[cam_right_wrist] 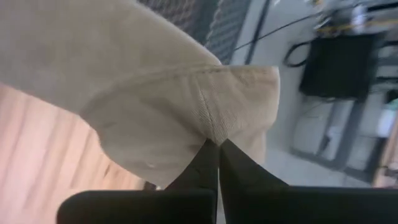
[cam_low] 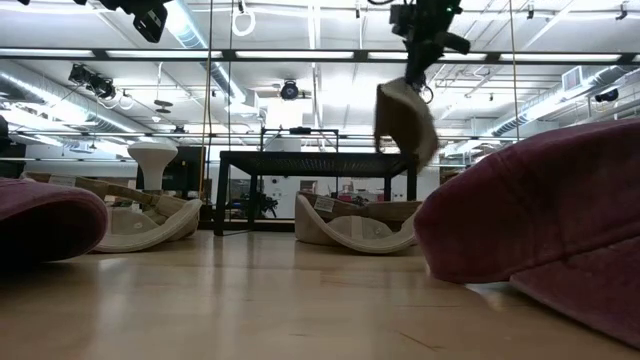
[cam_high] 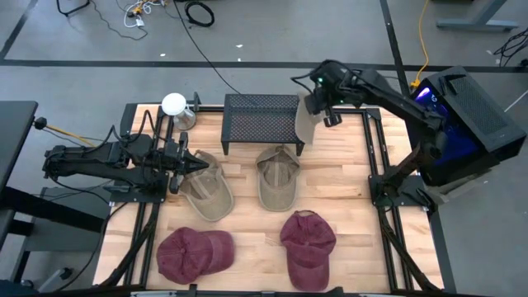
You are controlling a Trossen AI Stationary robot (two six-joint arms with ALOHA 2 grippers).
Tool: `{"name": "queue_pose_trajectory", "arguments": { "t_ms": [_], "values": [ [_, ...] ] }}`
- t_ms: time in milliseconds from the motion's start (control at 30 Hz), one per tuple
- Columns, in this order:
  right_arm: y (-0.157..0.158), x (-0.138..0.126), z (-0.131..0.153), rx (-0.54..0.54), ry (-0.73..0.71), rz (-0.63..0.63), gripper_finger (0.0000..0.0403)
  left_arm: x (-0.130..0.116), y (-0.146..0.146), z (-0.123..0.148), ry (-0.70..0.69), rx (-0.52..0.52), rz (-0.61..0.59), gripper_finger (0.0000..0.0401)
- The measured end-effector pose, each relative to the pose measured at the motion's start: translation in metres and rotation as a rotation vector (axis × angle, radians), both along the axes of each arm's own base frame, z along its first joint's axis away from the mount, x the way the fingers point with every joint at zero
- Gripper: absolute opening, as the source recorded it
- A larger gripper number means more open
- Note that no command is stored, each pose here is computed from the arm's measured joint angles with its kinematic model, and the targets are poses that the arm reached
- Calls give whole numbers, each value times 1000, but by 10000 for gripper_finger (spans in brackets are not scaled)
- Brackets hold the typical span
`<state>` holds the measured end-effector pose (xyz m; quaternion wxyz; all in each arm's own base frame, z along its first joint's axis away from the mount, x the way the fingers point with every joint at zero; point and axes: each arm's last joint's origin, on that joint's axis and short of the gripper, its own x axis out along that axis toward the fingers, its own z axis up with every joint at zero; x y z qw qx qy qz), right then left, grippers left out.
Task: Pick & Place hat
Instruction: Put the right brown cap on the shelf
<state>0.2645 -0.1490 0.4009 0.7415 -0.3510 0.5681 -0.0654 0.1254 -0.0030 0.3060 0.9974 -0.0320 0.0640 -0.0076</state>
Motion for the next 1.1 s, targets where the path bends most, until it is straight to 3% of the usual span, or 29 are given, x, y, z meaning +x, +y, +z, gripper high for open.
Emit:
{"name": "queue_pose_trajectory", "arguments": {
  "t_ms": [233, 667, 833, 1100],
  "values": [
    [3, 22, 4, -54, -138, 41, 0, 0, 0, 0, 1, 0, 0, 14],
    [-7, 52, -25, -9, -108, 16, 0, 0, 0, 0, 0, 0, 0, 14],
    [-3, 55, -20, -8, -148, 4, 0, 0, 0, 0, 1, 0, 0, 14],
    [-1, 50, 14, -51, -257, -53, 0, 0, 0, 0, 0, 0, 0, 14]
  ]
}}
